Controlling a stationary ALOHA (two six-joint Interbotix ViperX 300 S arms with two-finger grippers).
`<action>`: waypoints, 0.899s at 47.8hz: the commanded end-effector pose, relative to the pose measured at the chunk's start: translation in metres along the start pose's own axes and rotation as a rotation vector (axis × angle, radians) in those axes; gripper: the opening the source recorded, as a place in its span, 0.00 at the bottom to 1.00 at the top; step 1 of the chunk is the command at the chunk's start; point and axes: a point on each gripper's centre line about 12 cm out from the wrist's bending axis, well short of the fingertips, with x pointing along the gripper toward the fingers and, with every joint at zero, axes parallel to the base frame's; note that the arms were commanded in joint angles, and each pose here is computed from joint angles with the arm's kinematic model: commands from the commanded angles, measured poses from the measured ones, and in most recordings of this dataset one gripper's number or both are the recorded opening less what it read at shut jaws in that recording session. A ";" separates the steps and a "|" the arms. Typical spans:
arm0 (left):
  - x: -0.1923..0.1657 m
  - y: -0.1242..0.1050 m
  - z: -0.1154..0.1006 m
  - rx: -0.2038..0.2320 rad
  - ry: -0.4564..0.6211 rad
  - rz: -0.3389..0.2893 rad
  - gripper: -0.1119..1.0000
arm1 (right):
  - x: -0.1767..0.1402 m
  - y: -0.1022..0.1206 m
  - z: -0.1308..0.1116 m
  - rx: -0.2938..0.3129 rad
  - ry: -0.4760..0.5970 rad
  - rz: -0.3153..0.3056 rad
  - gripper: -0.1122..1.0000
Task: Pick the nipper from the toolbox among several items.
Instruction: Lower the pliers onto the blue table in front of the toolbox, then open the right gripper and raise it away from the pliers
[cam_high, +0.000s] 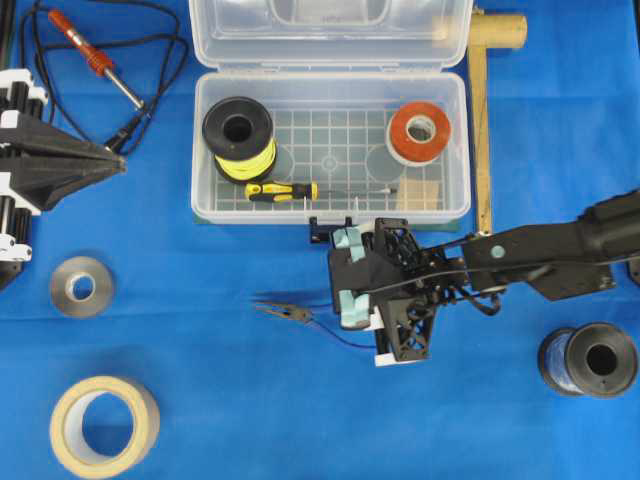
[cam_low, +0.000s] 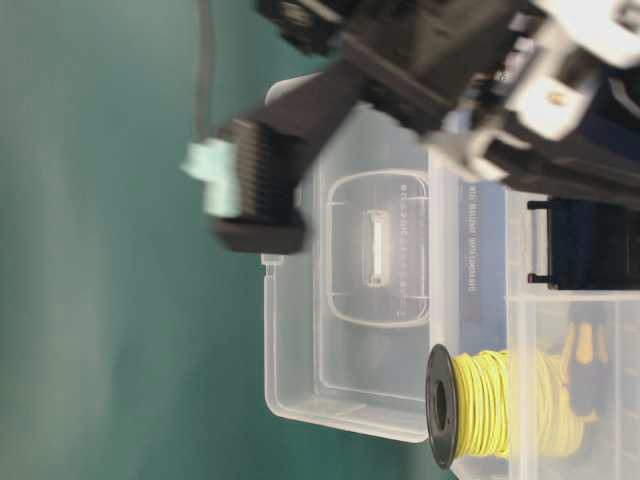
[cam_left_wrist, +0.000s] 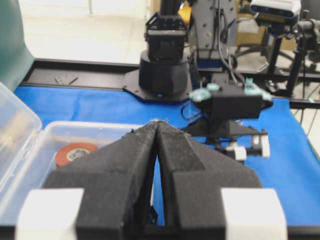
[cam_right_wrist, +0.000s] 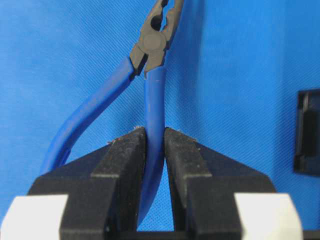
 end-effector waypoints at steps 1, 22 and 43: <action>0.001 0.000 0.004 -0.003 -0.012 0.002 0.10 | 0.000 0.004 0.008 0.016 -0.027 0.012 0.22; 0.001 0.000 0.002 -0.004 -0.006 0.002 0.10 | 0.000 0.000 0.005 0.027 0.018 -0.009 0.64; 0.001 0.001 0.002 -0.012 -0.005 0.003 0.10 | -0.156 -0.004 0.020 -0.028 -0.195 0.011 0.78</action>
